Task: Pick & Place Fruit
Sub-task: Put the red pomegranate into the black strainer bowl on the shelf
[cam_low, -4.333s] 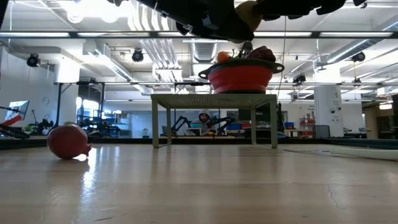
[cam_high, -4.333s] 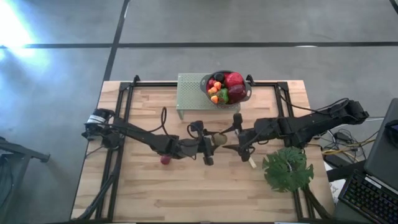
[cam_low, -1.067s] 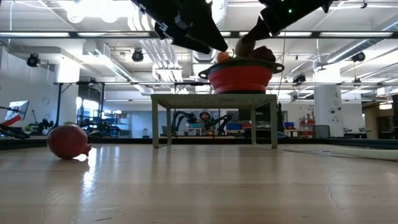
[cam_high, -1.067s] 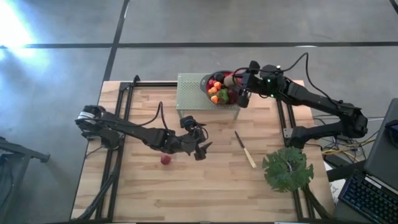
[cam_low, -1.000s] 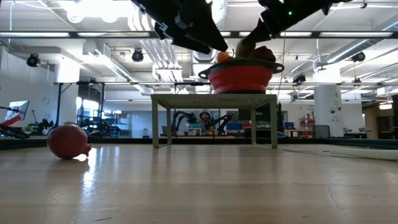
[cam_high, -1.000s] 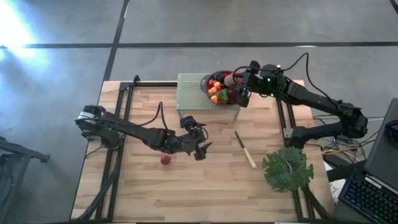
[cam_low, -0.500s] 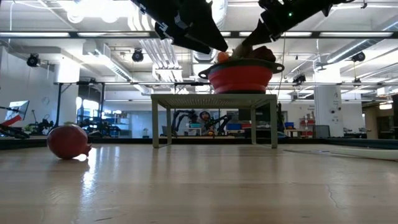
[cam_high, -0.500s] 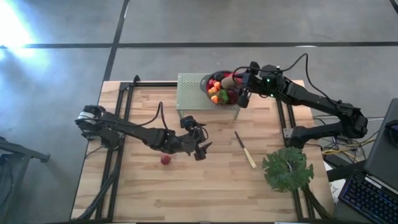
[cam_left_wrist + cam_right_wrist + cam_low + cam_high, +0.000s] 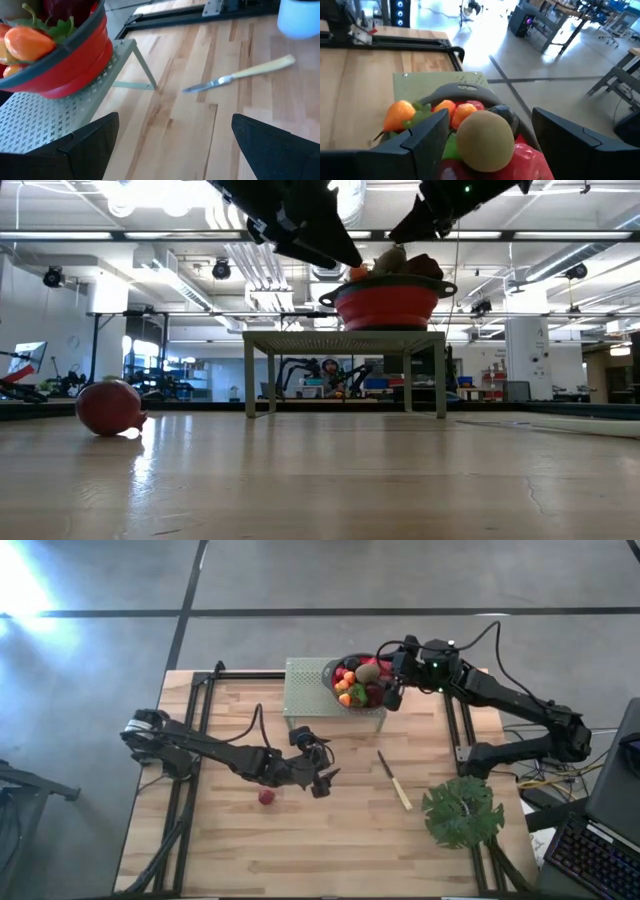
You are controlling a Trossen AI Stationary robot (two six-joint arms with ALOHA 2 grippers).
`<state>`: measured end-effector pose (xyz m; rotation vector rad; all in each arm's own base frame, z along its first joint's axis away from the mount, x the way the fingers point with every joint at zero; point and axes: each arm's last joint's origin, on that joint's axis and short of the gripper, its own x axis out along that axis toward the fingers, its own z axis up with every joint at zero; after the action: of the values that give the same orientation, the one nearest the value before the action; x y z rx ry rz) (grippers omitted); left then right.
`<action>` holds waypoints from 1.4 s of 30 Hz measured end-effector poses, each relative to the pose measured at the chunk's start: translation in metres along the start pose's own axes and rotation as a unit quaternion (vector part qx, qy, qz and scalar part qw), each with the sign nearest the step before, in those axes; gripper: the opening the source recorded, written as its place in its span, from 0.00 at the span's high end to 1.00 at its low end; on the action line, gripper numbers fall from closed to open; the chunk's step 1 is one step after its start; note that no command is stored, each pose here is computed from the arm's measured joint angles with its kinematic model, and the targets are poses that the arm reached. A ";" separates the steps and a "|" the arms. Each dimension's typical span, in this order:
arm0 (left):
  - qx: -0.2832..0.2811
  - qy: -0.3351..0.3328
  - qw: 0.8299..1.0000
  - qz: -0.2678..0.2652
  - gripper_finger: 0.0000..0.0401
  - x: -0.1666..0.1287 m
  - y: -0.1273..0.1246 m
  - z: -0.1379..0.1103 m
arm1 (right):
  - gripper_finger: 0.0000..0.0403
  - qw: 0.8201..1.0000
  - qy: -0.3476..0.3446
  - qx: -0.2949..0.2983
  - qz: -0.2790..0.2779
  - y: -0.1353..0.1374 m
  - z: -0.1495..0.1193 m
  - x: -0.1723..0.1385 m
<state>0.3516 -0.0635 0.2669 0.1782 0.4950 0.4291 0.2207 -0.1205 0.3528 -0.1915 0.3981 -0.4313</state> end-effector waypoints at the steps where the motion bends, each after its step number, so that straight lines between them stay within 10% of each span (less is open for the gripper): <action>1: 0.004 0.004 1.000 0.001 0.02 -0.001 0.001 -0.001 | 0.30 1.000 0.004 0.000 0.003 0.000 0.002 -0.002; 26: 0.048 0.196 0.977 -0.074 0.02 -0.079 -0.024 -0.042 | 0.48 0.978 0.164 -0.035 0.122 0.035 0.002 -0.029; 42: -0.042 0.350 0.935 -0.041 0.02 -0.088 -0.018 -0.084 | 0.51 0.975 0.167 -0.039 0.144 0.047 0.003 -0.031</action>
<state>0.2471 -0.1133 0.2260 -0.0882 1.1801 0.4258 0.2130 -0.0647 0.3536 -0.1347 0.7633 -0.1589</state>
